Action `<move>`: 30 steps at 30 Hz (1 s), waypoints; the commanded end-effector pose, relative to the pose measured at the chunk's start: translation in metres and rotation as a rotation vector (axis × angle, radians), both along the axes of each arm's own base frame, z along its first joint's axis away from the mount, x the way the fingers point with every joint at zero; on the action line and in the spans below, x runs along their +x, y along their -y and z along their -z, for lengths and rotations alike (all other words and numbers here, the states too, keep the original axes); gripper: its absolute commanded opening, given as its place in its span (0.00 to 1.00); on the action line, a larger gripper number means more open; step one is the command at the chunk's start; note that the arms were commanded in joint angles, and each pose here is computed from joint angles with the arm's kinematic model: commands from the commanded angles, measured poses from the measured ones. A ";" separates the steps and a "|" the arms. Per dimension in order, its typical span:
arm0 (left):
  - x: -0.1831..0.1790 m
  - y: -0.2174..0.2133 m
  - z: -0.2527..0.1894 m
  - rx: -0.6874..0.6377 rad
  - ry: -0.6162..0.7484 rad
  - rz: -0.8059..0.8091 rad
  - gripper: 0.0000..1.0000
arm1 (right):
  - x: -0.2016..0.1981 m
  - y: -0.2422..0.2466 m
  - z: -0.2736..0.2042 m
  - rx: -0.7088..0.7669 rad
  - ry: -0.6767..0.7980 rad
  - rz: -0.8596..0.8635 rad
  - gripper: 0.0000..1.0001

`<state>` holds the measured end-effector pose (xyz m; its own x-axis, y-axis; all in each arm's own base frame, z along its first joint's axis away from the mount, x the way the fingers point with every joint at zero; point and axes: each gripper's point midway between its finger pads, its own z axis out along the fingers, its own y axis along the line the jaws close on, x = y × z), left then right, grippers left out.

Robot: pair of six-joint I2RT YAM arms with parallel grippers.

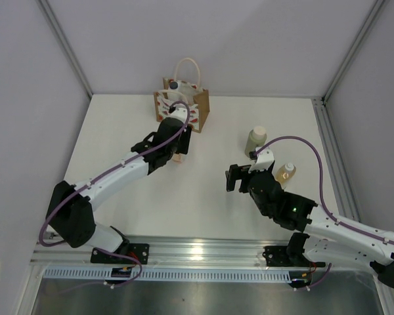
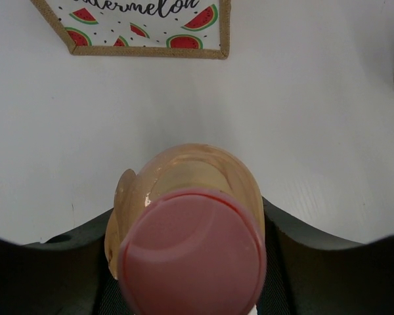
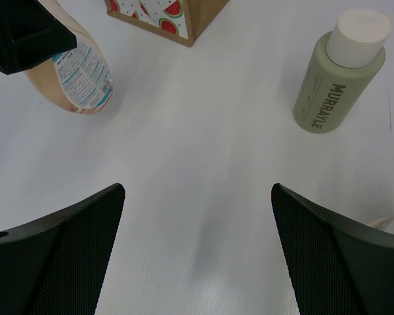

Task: Place the personal care products into the canvas bag

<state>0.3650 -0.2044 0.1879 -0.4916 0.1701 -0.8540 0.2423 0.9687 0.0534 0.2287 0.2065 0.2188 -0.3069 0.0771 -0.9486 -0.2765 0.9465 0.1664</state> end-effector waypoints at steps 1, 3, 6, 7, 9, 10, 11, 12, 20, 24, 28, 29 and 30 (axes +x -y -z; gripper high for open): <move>0.032 0.025 -0.092 -0.147 0.251 0.025 0.00 | 0.004 0.001 -0.026 0.059 0.044 0.025 0.97; 0.039 0.029 -0.113 -0.151 0.294 0.029 0.00 | 0.003 0.000 -0.026 0.060 0.041 0.018 0.97; 0.051 0.037 -0.141 -0.155 0.359 0.044 0.00 | 0.002 -0.003 -0.028 0.071 0.038 0.004 0.97; 0.055 0.040 -0.155 -0.167 0.389 0.050 0.00 | 0.001 -0.003 -0.027 0.070 0.036 0.003 0.97; 0.064 0.044 -0.166 -0.160 0.423 0.051 0.00 | 0.001 -0.002 -0.027 0.071 0.035 0.004 0.97; 0.068 0.046 -0.179 -0.169 0.447 0.047 0.00 | 0.001 -0.002 -0.028 0.073 0.036 0.004 0.97; 0.076 0.050 -0.174 -0.155 0.441 0.047 0.00 | 0.001 -0.002 -0.028 0.071 0.035 0.004 0.97; 0.080 0.051 -0.197 -0.180 0.482 0.046 0.00 | 0.001 -0.002 -0.027 0.071 0.034 0.004 0.97; 0.132 0.069 -0.248 -0.201 0.639 0.027 0.00 | -0.004 -0.002 -0.032 0.108 0.033 -0.016 0.97; 0.167 0.071 -0.263 -0.175 0.694 -0.005 0.00 | -0.005 -0.002 -0.034 0.118 0.032 -0.022 0.97; 0.197 0.059 -0.283 -0.198 0.762 -0.060 0.00 | -0.007 -0.006 -0.033 0.125 0.025 -0.038 0.97; 0.210 0.059 -0.270 -0.193 0.753 -0.063 0.00 | -0.006 -0.006 -0.033 0.125 0.025 -0.040 0.97; 0.216 0.048 -0.282 -0.213 0.794 -0.087 0.00 | -0.007 -0.007 -0.033 0.128 0.022 -0.045 0.97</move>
